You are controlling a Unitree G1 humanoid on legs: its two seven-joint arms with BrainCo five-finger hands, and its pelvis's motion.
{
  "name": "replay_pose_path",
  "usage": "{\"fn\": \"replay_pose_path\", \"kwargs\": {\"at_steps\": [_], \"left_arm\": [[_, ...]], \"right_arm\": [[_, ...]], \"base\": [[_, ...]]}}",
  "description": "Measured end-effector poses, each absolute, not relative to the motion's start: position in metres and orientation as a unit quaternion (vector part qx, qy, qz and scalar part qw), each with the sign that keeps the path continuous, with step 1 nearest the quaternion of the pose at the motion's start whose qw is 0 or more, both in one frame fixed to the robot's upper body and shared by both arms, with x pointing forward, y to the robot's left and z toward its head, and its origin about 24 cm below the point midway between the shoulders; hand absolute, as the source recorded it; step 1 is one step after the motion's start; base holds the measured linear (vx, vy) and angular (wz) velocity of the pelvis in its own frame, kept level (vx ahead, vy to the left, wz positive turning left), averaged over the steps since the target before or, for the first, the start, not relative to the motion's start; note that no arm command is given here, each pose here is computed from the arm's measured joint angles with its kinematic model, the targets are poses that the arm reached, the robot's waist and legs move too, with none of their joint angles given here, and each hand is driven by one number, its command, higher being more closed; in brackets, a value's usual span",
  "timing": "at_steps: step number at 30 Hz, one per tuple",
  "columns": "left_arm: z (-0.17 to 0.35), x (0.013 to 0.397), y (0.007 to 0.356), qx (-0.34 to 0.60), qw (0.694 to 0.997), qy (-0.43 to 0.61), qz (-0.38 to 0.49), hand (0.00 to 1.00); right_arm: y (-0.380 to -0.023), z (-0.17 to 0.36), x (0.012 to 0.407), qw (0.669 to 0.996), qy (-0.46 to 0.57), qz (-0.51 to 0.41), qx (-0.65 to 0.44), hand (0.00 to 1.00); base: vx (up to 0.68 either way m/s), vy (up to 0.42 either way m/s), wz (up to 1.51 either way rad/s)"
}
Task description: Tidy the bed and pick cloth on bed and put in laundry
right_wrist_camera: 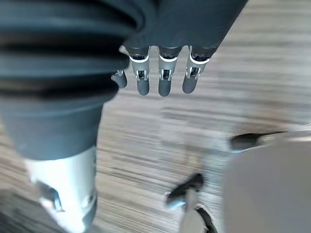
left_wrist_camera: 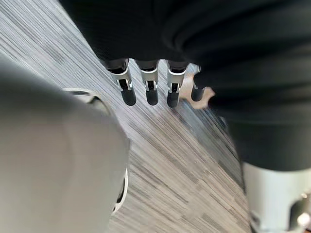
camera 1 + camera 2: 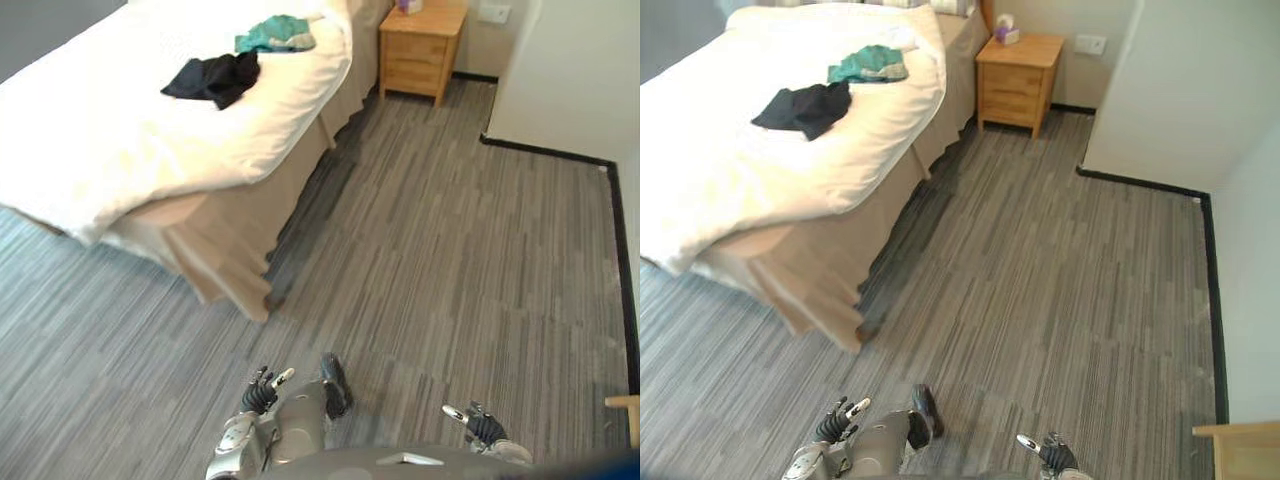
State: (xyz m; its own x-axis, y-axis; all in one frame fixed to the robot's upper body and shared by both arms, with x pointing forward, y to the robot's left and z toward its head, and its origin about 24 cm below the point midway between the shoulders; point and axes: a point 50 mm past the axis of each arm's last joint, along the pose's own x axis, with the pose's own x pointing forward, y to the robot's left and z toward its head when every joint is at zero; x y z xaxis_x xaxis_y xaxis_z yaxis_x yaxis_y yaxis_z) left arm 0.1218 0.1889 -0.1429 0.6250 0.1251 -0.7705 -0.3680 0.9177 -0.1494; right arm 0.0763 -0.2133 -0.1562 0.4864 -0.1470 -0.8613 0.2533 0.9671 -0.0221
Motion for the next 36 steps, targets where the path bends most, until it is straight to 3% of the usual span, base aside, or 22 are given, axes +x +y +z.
{"fn": "replay_pose_path", "kwargs": {"at_steps": [6, 13, 18, 23, 29, 36], "left_arm": [[-0.148, 0.119, 0.193, -0.138, 0.872, 0.438, 0.171, 0.0], [-0.157, 0.103, 0.192, -0.139, 0.85, 0.477, 0.175, 0.0], [-0.156, 0.106, 0.203, -0.154, 0.845, 0.467, 0.208, 0.0], [-0.161, 0.09, 0.187, -0.204, 0.822, 0.47, 0.249, 0.0], [-0.157, 0.087, 0.2, -0.184, 0.831, 0.449, 0.271, 0.0], [-0.16, 0.085, 0.193, -0.162, 0.839, 0.463, 0.235, 0.0]], "right_arm": [[-0.211, -0.167, 0.043, 0.818, 0.556, -0.145, 0.037, 0.0], [-0.219, -0.16, 0.069, 0.847, 0.513, -0.138, 0.007, 0.0], [-0.203, -0.163, 0.073, 0.851, 0.512, -0.114, 0.014, 0.0], [-0.219, -0.159, 0.08, 0.855, 0.509, -0.096, -0.027, 0.0], [-0.211, -0.162, 0.07, 0.846, 0.526, -0.087, -0.023, 0.0], [-0.219, -0.164, 0.061, 0.831, 0.545, -0.107, -0.012, 0.0]], "base": [[0.82, 0.112, 1.04], [0.65, -0.09, 1.78], [0.48, -0.478, 1.66], [0.32, -0.372, 0.98], [0.14, -0.203, 0.73], [0.1, 0.07, 0.03]]}}
